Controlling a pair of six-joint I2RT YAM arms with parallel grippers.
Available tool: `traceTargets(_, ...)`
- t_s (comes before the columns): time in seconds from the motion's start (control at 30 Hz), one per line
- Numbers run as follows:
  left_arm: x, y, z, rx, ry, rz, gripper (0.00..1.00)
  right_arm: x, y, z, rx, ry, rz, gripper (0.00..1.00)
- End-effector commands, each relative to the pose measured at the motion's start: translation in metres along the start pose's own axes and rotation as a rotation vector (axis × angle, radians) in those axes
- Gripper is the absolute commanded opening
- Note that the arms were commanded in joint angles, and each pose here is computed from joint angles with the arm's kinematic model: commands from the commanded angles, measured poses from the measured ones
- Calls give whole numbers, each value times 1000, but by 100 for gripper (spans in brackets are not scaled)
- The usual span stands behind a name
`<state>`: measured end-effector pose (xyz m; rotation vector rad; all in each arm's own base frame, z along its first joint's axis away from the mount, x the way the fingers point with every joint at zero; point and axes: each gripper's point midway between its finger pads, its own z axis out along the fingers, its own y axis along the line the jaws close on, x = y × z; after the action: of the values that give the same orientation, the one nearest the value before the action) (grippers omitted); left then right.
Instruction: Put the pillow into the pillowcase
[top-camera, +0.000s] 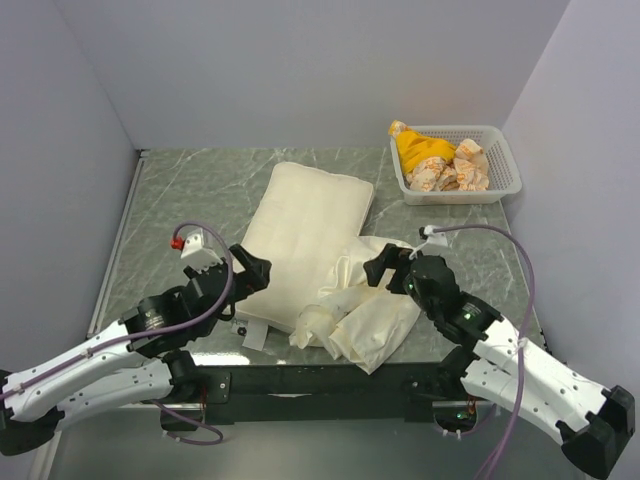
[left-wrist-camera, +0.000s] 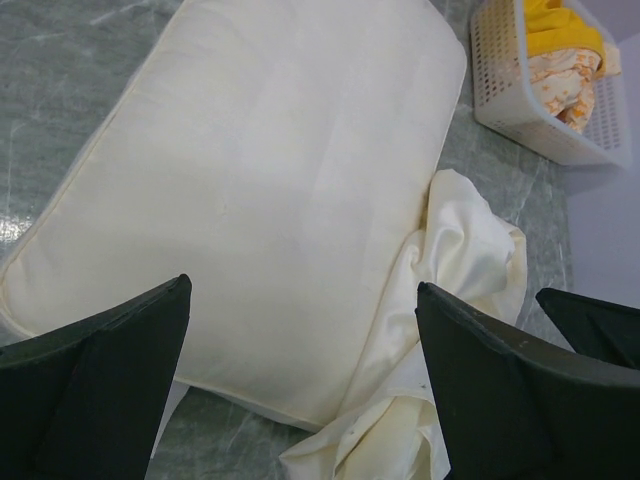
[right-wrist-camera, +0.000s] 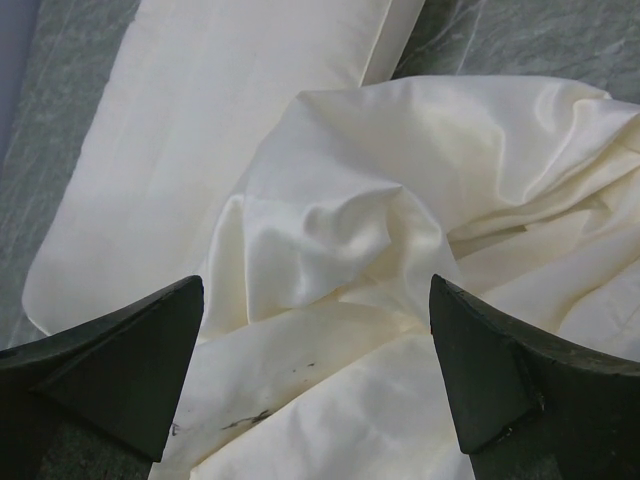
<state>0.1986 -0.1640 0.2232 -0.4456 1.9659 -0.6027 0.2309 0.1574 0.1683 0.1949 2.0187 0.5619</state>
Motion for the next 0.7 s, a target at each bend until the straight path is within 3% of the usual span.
traceTargets(0.0, 8, 11, 8, -42, -11, -28, 99, 0, 22, 8, -94, 14, -25, 100)
traceTargets(0.2, 20, 18, 34, -107, 51, 27, 99, 11, 22, 20, -87, 55, -61, 100)
traceTargets(0.37, 28, 36, 60, -164, 151, -11, 99, 17, 20, 26, -78, 77, -74, 100)
traceTargets(0.67, 69, 53, 100, -237, 253, 1, 99, 33, 18, 35, -54, 138, -88, 100)
